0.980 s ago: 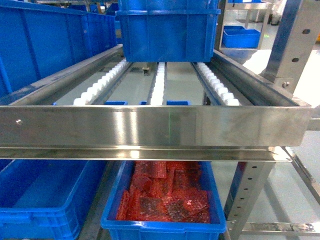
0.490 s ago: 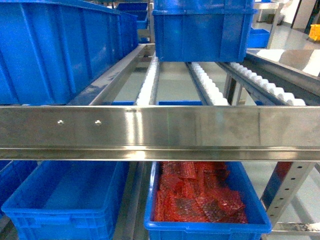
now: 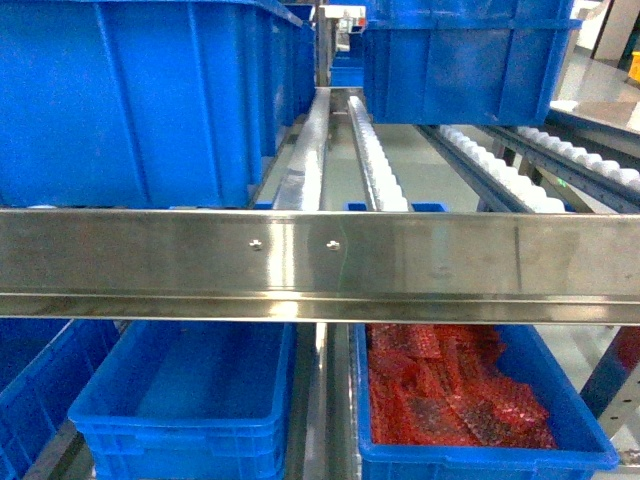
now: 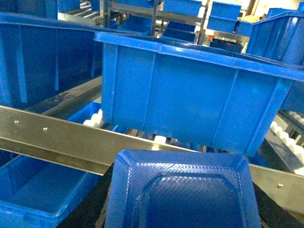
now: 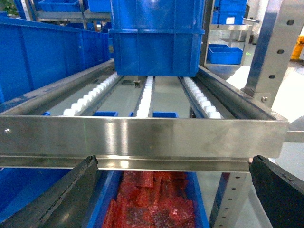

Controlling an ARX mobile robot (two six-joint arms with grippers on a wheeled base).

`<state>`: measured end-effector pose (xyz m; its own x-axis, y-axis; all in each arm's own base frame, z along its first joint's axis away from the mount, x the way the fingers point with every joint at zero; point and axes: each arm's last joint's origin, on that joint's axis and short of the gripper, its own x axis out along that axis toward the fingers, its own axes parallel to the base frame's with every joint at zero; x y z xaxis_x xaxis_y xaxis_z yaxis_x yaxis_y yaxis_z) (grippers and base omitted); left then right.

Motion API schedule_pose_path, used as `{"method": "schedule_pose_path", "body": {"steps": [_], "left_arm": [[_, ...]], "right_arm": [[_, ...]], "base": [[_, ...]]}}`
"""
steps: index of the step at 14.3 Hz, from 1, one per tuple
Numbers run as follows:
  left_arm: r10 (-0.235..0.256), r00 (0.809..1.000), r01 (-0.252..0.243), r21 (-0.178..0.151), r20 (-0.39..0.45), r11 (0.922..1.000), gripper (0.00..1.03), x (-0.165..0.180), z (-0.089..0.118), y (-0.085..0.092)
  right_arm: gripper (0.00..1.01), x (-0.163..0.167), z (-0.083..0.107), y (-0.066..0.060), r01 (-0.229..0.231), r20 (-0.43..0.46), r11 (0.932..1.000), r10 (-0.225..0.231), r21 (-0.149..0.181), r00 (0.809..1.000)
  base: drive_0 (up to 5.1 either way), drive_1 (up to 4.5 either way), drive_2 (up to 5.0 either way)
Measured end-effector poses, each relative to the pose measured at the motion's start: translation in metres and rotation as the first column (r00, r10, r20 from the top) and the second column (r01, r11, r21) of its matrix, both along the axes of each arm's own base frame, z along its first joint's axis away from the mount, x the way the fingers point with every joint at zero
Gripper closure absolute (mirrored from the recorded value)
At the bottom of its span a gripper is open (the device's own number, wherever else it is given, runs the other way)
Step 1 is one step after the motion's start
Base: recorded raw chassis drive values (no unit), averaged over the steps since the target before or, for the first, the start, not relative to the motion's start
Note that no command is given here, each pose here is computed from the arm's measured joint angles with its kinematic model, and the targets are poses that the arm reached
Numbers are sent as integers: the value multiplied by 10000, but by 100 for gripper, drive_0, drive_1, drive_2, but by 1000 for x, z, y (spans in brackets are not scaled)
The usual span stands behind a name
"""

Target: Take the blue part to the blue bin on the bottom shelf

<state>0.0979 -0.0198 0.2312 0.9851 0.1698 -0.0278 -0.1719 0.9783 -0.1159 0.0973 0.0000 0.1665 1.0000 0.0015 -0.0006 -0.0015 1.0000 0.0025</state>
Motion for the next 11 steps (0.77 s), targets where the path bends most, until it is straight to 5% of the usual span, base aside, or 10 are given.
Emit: {"method": "schedule_pose_path", "body": {"steps": [11], "left_arm": [[31,10000,-31,-4,4,10000,60,0,0,0]], "right_arm": [[3,0,0,0,-8,27,10000,8,4,10000]], "base": [[0,0,0]]}}
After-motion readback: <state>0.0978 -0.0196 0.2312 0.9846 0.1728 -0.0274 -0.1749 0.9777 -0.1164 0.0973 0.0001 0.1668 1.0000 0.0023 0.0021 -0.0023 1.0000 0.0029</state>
